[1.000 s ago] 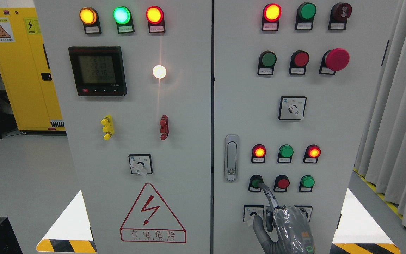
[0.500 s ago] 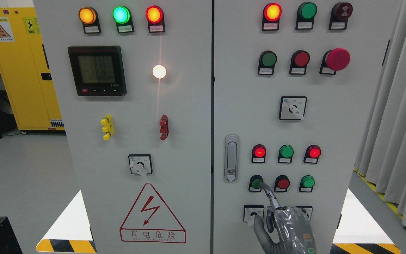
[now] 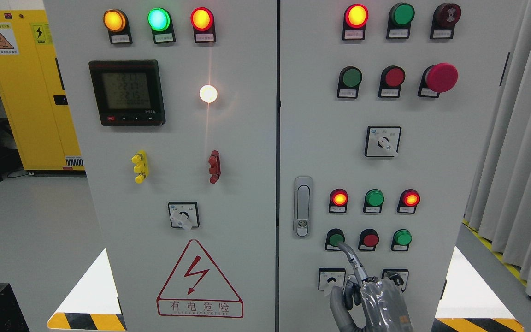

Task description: Press green start button

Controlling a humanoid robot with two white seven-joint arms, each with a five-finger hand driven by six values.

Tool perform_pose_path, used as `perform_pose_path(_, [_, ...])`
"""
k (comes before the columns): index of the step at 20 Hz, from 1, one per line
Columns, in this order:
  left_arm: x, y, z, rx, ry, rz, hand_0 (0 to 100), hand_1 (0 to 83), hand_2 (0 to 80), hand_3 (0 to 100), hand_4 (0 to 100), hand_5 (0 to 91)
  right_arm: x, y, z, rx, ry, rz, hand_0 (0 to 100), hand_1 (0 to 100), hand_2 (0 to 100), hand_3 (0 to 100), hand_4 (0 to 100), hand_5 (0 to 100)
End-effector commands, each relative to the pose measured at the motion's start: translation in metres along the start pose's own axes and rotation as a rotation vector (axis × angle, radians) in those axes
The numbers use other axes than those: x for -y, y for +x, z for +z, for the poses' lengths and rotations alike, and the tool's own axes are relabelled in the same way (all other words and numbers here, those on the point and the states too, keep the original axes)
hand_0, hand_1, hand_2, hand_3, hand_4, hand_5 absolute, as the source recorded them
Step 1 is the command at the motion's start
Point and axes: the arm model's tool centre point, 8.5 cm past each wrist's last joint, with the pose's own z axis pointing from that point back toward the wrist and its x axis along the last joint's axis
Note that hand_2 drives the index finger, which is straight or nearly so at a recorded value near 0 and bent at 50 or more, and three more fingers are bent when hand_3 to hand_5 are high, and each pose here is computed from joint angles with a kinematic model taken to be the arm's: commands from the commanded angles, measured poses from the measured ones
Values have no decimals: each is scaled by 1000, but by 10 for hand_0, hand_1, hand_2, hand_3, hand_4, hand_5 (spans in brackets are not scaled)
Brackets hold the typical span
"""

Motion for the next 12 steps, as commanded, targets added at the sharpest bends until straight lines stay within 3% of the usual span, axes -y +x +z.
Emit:
perform_pose_path(1, [0, 0, 0, 0, 0, -1, 120, 556, 0, 0, 0, 0, 5, 35, 15, 35, -35, -381, 813, 783, 0, 178, 249, 289])
perform_pose_path(4, [0, 0, 0, 0, 0, 0, 120, 556, 0, 0, 0, 0, 3, 33, 26, 13, -36, -463, 811, 764, 0, 21, 42, 45])
perform_pose_path(8, [0, 0, 0, 0, 0, -1, 120, 556, 0, 0, 0, 0, -1, 35, 33, 7, -45, -529, 866, 735, 0, 0, 0, 0])
perform_pose_path(12, [0, 0, 0, 0, 0, 0, 120, 556, 0, 0, 0, 0, -2, 41, 32, 15, -49, -554, 859, 722, 0, 0, 0, 0])
